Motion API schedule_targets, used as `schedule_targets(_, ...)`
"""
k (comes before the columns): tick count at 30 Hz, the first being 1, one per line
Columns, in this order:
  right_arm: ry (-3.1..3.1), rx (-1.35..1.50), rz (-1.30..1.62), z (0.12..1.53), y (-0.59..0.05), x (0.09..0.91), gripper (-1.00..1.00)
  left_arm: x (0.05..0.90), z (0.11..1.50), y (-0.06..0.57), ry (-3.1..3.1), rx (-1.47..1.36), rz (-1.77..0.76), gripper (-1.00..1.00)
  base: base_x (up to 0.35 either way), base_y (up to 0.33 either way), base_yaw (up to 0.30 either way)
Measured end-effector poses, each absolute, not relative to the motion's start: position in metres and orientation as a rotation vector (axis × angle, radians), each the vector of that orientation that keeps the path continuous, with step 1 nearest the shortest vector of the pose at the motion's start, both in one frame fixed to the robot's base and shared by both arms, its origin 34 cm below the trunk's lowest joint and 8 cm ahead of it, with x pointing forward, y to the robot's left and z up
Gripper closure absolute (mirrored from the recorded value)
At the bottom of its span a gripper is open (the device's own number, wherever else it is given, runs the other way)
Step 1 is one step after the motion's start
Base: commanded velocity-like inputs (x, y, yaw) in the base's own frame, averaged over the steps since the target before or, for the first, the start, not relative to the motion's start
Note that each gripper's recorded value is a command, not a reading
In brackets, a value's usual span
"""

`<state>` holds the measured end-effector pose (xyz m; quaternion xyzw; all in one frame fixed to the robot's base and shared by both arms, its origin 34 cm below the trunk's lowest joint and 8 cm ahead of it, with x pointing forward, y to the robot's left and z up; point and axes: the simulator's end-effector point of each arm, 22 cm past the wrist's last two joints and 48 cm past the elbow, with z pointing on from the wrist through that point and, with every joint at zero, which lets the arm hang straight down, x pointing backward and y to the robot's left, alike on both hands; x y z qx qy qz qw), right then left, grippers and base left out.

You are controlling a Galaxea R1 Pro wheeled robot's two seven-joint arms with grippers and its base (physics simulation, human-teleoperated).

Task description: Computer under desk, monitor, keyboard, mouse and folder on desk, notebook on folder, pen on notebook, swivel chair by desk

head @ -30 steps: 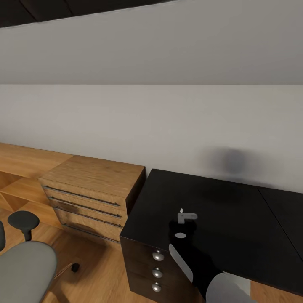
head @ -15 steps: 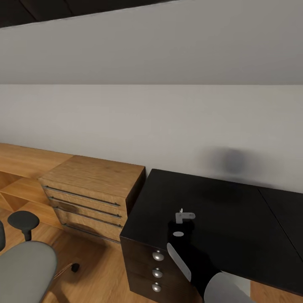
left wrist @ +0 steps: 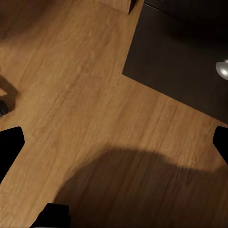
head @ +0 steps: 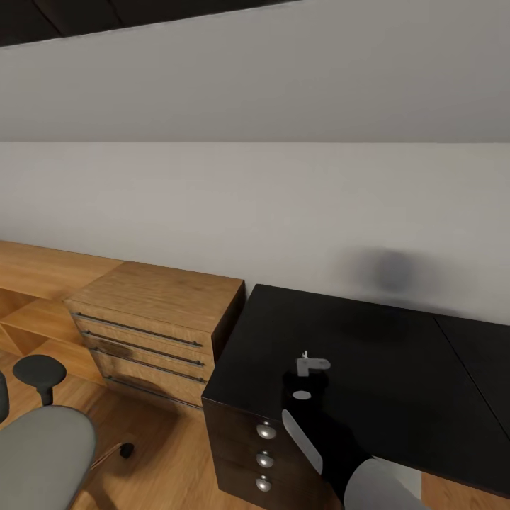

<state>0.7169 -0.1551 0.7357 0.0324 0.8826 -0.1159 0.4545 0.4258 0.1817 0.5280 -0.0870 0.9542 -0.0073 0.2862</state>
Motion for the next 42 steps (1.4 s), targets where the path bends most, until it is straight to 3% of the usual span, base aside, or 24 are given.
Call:
schedule_targets(8,2.149,0.303,-0.278,0.732,-0.199,0.722,-1.00,0.426,0.528,0.182,2.550,-0.234,-0.018,-1.00,0.000,0.000,0.000)
schedule_targets(22,2.149,0.320,-0.284,0.732,-0.204,0.722,-1.00,0.426,0.528,0.182,2.550,-0.234,-0.020,-1.00,0.000,0.000,0.000)
schedule_targets(23,2.149,0.320,-0.284,0.732,-0.204,0.722,1.00,0.426,0.528,0.182,2.550,-0.234,-0.020,-1.00,0.000,0.000,0.000)
schedule_targets(42,2.149,0.317,-0.285,0.732,-0.203,0.722,1.00,0.426,0.528,0.181,2.550,-0.234,-0.021,-1.00,0.000,0.000,0.000)
